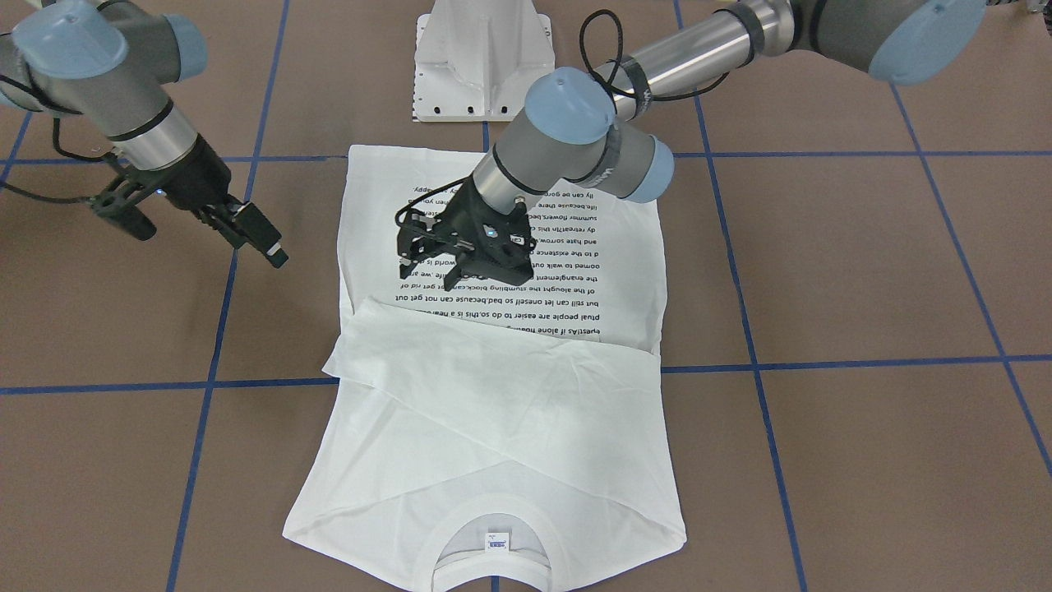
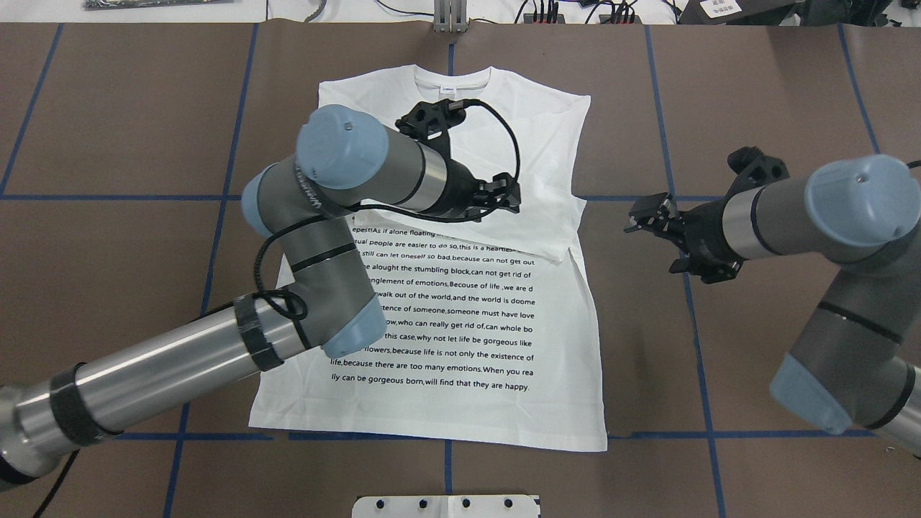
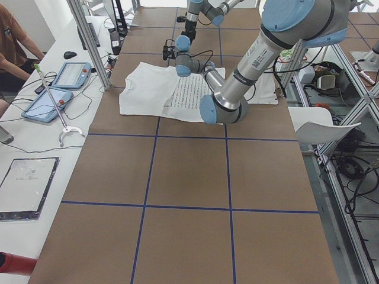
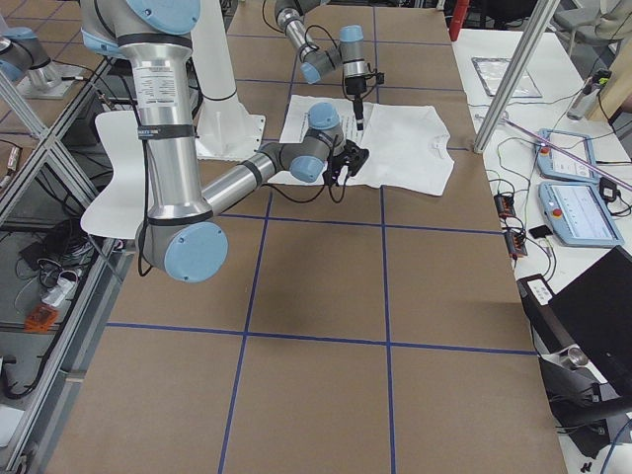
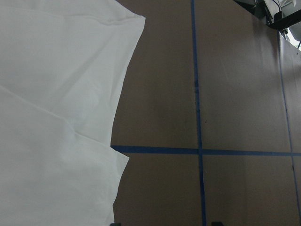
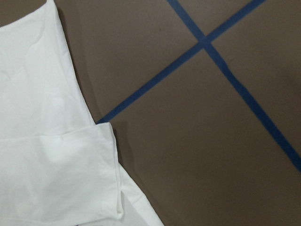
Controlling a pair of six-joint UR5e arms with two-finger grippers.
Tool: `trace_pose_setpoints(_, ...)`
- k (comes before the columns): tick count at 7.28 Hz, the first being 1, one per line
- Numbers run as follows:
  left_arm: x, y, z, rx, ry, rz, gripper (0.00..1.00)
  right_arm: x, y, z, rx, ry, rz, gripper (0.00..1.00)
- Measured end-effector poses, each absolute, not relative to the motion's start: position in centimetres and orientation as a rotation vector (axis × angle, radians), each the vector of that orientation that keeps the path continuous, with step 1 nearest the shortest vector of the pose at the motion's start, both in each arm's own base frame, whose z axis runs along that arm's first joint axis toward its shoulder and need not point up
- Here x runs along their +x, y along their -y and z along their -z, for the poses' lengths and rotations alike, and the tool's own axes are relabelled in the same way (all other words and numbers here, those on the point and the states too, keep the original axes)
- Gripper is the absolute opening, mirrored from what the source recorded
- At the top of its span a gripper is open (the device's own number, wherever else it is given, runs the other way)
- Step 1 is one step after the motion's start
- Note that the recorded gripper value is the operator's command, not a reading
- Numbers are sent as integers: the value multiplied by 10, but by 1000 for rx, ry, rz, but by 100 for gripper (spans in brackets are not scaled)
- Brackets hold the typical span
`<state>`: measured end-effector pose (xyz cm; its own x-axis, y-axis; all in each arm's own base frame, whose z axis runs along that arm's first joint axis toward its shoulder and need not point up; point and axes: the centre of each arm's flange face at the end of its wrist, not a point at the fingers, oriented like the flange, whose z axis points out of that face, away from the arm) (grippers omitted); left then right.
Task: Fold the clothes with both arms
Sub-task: 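Release the sleeve while the right gripper moves to the shirt's near hem corner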
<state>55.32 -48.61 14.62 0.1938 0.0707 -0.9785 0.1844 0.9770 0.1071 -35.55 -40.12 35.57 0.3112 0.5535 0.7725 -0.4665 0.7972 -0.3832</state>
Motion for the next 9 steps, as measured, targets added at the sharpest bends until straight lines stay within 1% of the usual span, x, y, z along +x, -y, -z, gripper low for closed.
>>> trace_pose_setpoints(1,514,474,-167,263,-1333,34,68,-378,365,-338,-130,1019,-702,99)
trace_pose_setpoints(2,474,459,-188,304,-1301,-13,67,-399,327,-325,-168,979,-738,95)
trace_pose_setpoints(4,419,440,-224,327,-1266,-42,67,-433,261,-325,-182,932,-785,95)
trace_pose_setpoints(6,400,436,-236,336,-1257,-35,67,-447,224,-335,-182,901,-804,93)
trace_pose_setpoints(7,397,436,-237,339,-1255,-32,67,-454,209,-338,-182,876,-811,90)
trace_pose_setpoints(9,396,436,-238,341,-1255,-30,67,-468,187,-342,-164,822,-798,90)
